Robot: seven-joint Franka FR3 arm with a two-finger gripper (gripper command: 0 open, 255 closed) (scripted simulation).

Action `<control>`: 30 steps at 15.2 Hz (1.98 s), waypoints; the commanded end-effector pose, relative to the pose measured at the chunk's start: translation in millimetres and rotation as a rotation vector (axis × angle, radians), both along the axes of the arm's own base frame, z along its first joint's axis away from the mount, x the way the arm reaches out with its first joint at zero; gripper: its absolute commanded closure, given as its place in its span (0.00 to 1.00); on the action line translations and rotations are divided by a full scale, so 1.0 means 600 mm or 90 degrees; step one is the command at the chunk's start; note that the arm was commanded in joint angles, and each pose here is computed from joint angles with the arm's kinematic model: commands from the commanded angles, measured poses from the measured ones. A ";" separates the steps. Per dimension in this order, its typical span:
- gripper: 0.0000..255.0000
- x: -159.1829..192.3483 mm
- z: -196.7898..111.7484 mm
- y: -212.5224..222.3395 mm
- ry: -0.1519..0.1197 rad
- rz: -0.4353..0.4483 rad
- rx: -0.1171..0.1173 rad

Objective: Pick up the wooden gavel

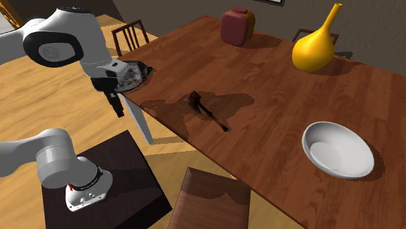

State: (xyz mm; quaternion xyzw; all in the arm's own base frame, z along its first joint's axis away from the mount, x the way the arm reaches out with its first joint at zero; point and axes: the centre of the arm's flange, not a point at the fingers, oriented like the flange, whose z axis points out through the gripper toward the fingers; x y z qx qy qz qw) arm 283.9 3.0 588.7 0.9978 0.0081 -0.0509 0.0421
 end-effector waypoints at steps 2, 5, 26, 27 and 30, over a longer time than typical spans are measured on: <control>0.00 0.022 0.000 -0.004 -0.003 -0.026 0.002; 0.00 0.085 0.002 -0.022 -0.011 -0.105 0.009; 0.00 0.406 0.024 -0.335 -0.069 -0.656 0.054; 0.00 0.413 0.025 -0.356 -0.071 -0.682 0.056; 0.00 0.430 0.028 -0.420 -0.080 -0.760 0.063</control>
